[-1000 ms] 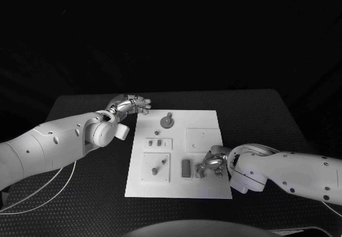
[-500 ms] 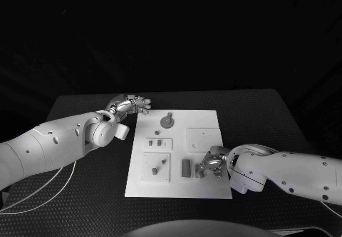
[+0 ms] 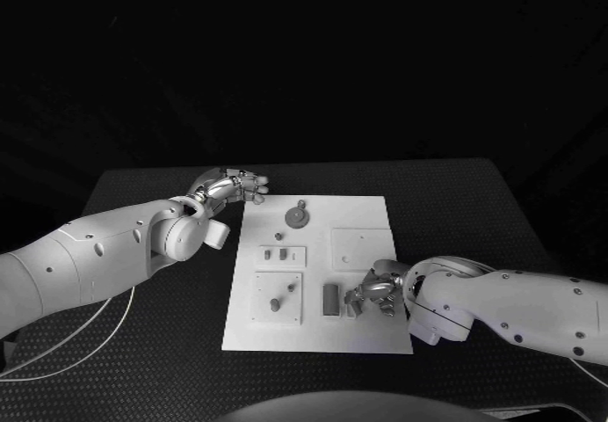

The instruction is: Assemble the parts on the task board

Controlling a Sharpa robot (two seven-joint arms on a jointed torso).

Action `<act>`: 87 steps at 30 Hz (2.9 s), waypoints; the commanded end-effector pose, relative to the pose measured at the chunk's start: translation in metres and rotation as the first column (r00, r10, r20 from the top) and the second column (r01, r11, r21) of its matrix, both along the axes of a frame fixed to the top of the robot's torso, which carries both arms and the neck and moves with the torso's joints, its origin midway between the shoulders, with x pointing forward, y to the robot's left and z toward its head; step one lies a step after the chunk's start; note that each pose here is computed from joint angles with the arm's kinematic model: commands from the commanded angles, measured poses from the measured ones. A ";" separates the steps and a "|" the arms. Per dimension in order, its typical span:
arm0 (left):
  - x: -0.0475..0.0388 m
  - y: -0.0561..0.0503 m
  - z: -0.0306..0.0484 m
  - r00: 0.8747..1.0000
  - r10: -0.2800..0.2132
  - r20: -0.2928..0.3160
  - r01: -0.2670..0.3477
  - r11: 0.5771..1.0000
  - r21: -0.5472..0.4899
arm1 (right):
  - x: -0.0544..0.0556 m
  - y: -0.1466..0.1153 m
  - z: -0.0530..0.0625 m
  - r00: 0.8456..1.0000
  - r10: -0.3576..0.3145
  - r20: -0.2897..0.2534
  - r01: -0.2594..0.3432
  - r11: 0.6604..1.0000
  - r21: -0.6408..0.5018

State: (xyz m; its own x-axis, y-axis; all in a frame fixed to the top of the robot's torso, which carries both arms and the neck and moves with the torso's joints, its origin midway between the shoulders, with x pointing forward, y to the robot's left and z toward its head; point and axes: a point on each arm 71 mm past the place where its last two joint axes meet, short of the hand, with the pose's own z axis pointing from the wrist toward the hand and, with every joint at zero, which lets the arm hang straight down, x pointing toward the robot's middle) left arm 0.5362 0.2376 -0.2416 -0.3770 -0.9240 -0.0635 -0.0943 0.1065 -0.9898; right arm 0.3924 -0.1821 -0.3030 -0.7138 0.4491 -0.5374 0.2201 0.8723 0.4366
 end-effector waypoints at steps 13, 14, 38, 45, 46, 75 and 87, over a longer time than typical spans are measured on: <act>-0.0002 -0.001 0.0007 1.000 -0.016 0.002 0.016 1.000 -0.005 | -0.003 0.001 -0.001 0.999 0.026 -0.033 -0.025 1.000 0.014; -0.0003 -0.001 0.0007 1.000 -0.017 0.002 0.017 1.000 -0.005 | -0.003 0.001 -0.001 0.999 0.025 -0.034 -0.025 1.000 0.013; 0.0009 0.002 0.0000 1.000 -0.007 0.000 0.007 1.000 0.002 | -0.008 -0.008 -0.001 0.998 0.037 -0.058 -0.036 0.999 0.005; 0.0010 0.002 -0.0003 1.000 -0.005 0.000 0.005 1.000 0.005 | -0.008 -0.007 -0.001 0.997 0.045 -0.065 -0.045 0.999 0.009; 0.0011 0.002 -0.0003 1.000 -0.004 0.000 0.004 1.000 0.005 | -0.009 -0.006 -0.001 0.997 0.046 -0.065 -0.046 0.999 0.011; 0.0013 0.004 -0.0017 1.000 -0.002 -0.009 0.002 1.000 0.020 | -0.006 -0.016 0.007 0.998 0.057 -0.002 -0.057 0.998 -0.021; 0.0032 0.000 0.0008 0.999 0.009 0.031 -0.009 1.000 0.009 | 0.014 -0.021 0.019 0.991 0.028 0.132 -0.050 0.985 0.165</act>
